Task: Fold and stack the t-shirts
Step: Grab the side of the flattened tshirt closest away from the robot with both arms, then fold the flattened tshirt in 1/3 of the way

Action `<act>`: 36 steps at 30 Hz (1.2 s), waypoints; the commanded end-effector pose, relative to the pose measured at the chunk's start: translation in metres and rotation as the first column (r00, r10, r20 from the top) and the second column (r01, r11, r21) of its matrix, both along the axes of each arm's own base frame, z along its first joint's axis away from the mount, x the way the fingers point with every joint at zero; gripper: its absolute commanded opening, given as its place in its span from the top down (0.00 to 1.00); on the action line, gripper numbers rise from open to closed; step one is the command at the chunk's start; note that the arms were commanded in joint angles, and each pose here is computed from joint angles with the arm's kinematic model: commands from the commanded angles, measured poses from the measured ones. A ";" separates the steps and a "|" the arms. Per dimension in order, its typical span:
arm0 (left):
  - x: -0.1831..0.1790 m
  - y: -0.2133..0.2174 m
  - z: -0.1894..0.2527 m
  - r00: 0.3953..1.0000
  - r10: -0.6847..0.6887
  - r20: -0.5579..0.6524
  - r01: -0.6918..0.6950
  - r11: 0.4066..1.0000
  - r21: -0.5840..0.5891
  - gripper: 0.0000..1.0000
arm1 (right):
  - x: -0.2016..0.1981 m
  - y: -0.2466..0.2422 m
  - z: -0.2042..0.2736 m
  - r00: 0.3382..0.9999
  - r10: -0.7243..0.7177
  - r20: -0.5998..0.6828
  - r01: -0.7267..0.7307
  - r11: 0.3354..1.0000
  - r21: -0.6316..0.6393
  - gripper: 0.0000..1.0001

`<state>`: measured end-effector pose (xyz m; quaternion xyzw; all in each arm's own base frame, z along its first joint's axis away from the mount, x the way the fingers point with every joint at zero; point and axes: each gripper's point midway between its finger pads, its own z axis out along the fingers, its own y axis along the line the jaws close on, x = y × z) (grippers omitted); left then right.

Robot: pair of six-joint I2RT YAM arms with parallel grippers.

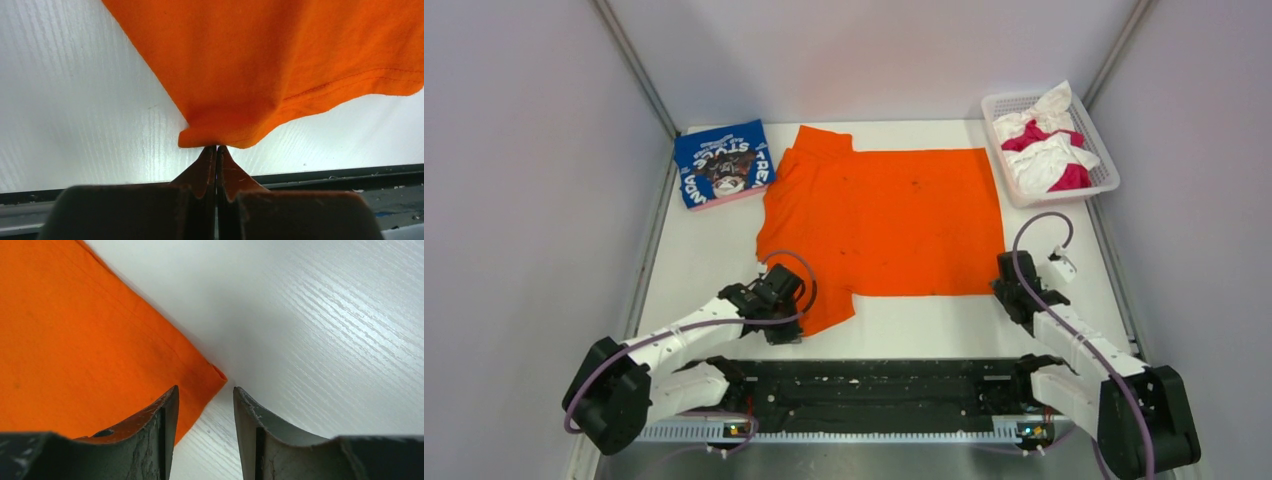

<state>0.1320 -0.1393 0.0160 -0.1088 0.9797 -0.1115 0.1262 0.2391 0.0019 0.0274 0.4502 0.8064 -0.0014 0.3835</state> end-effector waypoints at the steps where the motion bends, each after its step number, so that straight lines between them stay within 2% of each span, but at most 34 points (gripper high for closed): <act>1: 0.000 -0.012 0.007 1.000 -0.016 0.012 0.017 0.997 -0.071 1.00 | 0.004 -0.002 -0.006 0.999 -0.032 0.001 0.032 0.999 0.005 0.56; 4: -0.005 -0.010 0.006 1.000 0.002 -0.006 -0.002 0.997 -0.074 1.00 | 0.000 -0.005 -0.012 0.999 -0.039 -0.022 0.039 0.999 -0.011 0.62; 9: -0.020 -0.004 0.003 0.998 0.038 -0.050 -0.042 0.996 -0.083 1.00 | -0.001 -0.008 -0.016 0.999 -0.046 -0.029 0.045 0.999 -0.027 0.79; 15: -0.052 -0.005 -0.009 0.986 0.080 -0.143 -0.101 0.983 -0.150 1.00 | -0.020 -0.004 -0.029 0.998 -0.032 -0.059 0.032 0.999 0.012 1.00; 20: -0.064 -0.001 -0.002 0.984 0.112 -0.140 -0.136 0.974 -0.182 1.00 | -0.038 -0.005 -0.016 0.997 -0.024 -0.076 0.026 0.999 0.024 1.00; 24: -0.069 -0.007 0.004 0.983 0.127 -0.136 -0.158 0.956 -0.248 1.00 | -0.047 0.000 -0.008 1.000 -0.012 -0.022 0.014 0.997 0.078 1.00; 28: -0.052 -0.006 0.012 0.988 0.149 -0.038 -0.154 0.953 -0.261 1.00 | -0.046 -0.001 -0.006 1.000 -0.018 0.016 0.017 0.997 0.079 1.00; 30: -0.037 -0.005 0.027 0.986 0.165 0.031 -0.153 0.956 -0.251 0.76 | -0.043 -0.001 -0.003 1.000 -0.006 0.016 0.005 0.998 0.069 1.00; 32: -0.021 0.001 0.041 0.977 0.186 0.107 -0.160 0.964 -0.210 0.57 | -0.041 0.000 -0.001 1.000 0.012 0.008 -0.012 0.998 0.060 1.00; 34: -0.007 0.011 0.049 0.964 0.212 0.164 -0.188 0.971 -0.148 0.48 | -0.038 0.001 -0.001 1.000 0.025 -0.003 -0.024 0.998 0.051 1.00; 36: 0.004 0.029 0.049 0.940 0.266 0.213 -0.259 0.964 -0.058 0.45 | -0.037 0.002 -0.002 0.999 0.037 -0.012 -0.037 0.998 0.049 1.00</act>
